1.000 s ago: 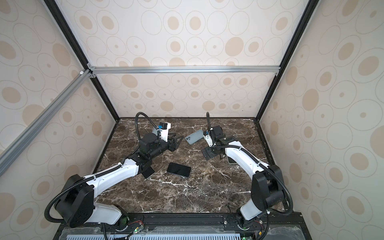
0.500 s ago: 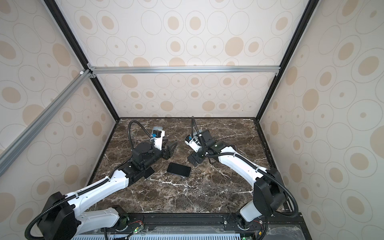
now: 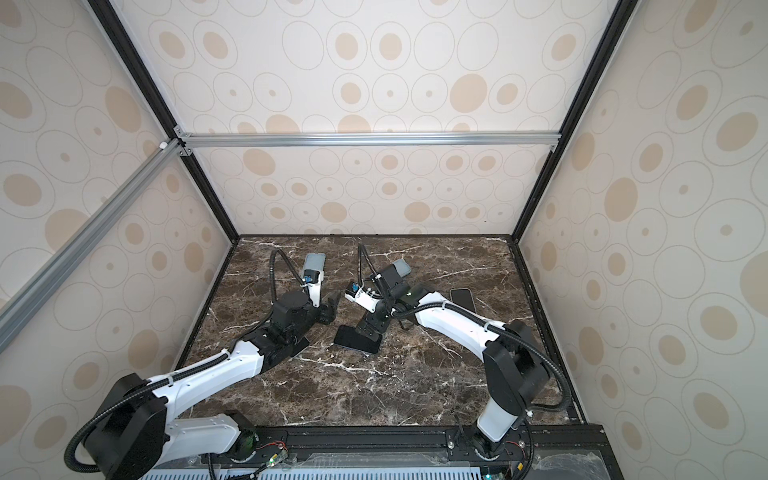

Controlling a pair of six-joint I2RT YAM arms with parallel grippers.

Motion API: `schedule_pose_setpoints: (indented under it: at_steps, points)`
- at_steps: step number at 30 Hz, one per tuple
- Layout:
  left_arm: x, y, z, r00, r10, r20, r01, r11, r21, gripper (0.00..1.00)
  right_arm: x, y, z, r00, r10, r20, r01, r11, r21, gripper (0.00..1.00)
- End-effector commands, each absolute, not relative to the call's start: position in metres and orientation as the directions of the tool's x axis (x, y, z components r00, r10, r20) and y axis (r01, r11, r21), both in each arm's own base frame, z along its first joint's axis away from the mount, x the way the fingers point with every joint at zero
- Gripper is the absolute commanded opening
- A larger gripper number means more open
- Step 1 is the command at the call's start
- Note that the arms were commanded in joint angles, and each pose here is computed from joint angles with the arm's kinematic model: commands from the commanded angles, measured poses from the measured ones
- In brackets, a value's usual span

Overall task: Put the phone into the phone case
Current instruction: 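Move the right gripper over the dark blue-framed phone at table center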

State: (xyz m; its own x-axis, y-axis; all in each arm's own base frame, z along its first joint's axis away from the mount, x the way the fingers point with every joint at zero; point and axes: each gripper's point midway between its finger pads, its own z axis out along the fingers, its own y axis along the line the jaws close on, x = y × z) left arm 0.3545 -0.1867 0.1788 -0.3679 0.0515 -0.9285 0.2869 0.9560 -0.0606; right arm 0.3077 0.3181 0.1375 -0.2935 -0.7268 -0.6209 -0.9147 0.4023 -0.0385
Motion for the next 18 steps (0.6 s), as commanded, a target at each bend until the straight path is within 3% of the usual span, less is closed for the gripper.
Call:
schedule_pose_setpoints:
  at_steps: [1,11,18]
  points:
    - [0.362,-0.183,0.171,-0.363,0.054,-0.930,0.281,0.958,-0.055,0.67,0.313,0.332,0.139,-0.227,-0.745,-0.627,-0.940,0.337,-0.059,0.99]
    - [0.368,-0.162,0.144,-0.416,-0.048,-0.908,0.255,0.952,-0.167,0.65,0.323,0.346,0.129,-0.224,-0.748,-0.624,-0.948,0.316,-0.039,1.00]
    - [0.370,-0.153,0.152,-0.404,-0.070,-0.912,0.237,0.955,-0.179,0.66,0.316,0.348,0.131,-0.209,-0.761,-0.614,-0.955,0.294,-0.038,1.00]
